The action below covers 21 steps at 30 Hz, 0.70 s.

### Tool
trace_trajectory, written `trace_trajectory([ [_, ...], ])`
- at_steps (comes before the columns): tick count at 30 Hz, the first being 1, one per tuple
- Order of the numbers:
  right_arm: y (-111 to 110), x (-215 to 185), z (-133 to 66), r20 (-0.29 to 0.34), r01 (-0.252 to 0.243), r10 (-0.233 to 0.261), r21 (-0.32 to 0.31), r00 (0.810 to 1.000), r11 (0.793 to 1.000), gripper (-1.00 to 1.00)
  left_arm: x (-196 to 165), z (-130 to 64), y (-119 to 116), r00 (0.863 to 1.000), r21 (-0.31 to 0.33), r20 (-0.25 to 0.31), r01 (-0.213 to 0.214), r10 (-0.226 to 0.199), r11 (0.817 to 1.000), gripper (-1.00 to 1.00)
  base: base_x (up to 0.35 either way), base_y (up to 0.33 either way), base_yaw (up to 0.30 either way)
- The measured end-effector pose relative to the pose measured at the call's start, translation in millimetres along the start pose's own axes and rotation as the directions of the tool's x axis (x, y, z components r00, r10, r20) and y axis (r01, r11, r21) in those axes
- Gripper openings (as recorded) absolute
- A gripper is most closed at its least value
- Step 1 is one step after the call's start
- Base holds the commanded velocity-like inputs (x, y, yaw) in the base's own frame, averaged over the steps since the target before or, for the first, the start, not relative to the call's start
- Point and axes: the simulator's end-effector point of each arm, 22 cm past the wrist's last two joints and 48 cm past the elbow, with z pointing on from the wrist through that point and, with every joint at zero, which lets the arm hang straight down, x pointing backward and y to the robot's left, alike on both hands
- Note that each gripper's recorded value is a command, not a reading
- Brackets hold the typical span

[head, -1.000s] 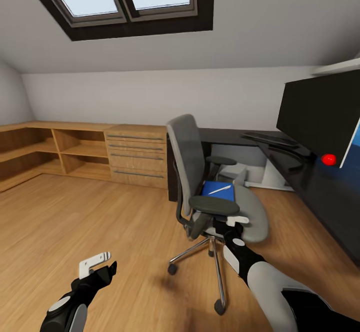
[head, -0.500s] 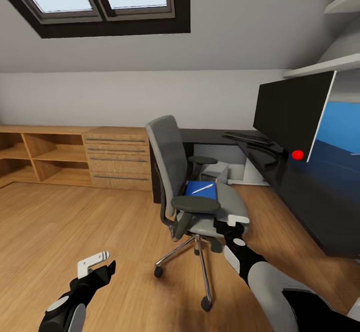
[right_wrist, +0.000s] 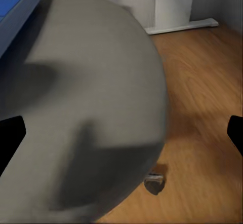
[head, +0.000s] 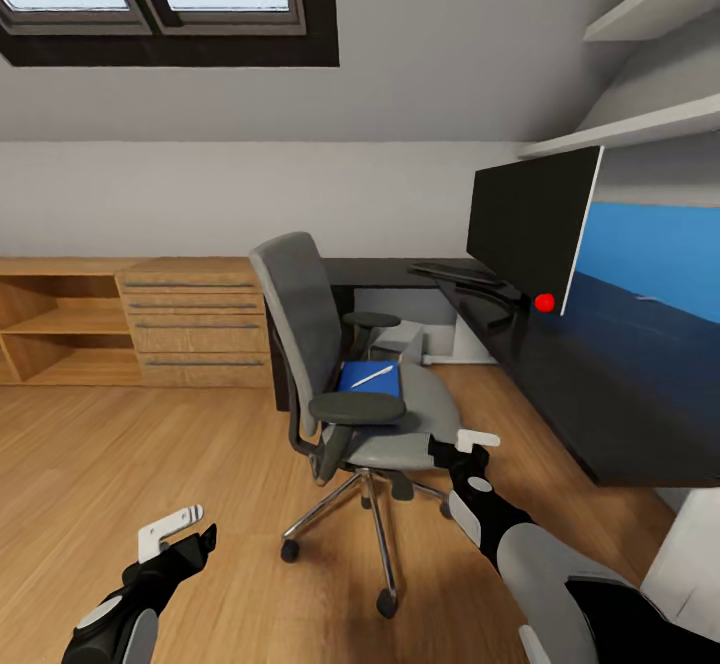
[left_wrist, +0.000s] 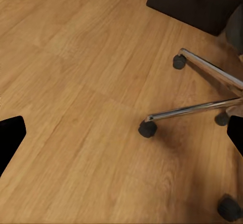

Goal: In the bedroom, organize the workspace by keeping the computer under the desk, ensuring the monitor is on the desk, placing the keyboard on the desk next to the monitor, placing the mouse on the desk next to the keyboard, moving the folder from the swivel chair onto the desk next to the mouse, stacking the notebook on top of the folder with the pen on top of the notebook, and positioning the swivel chair next to the desk.

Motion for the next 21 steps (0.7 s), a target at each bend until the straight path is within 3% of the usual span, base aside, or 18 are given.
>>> trace_trajectory([
  [7, 5, 0, -0.7, 0.000, -0.001, 0.001, -0.007, 1.000, 1.000, 1.00, -7, -1.5, 11, 1.000, -0.020, 0.015, 0.023, -0.022, 1.000, 1.00, 0.000, 0.000, -0.050],
  [15, 2, 2, -0.6, -0.008, -0.020, 0.020, 0.000, 1.000, 1.000, 1.00, -9, -1.8, 15, 0.997, -0.007, 0.016, 0.081, -0.081, 0.997, 1.00, 0.000, 0.000, -0.007],
  [19, -7, 6, -0.3, -0.024, -0.112, 0.113, 0.035, 0.993, 0.993, 1.00, -10, -1.8, 17, 0.996, -0.006, 0.016, 0.091, -0.091, 0.996, 1.00, 0.000, 0.000, -0.001],
  [21, -13, 10, -0.4, -0.035, -0.202, 0.205, 0.065, 0.978, 0.977, 1.00, -10, -1.7, 17, 0.995, -0.004, 0.017, 0.094, -0.094, 0.996, 1.00, 0.000, 0.000, 0.000],
])
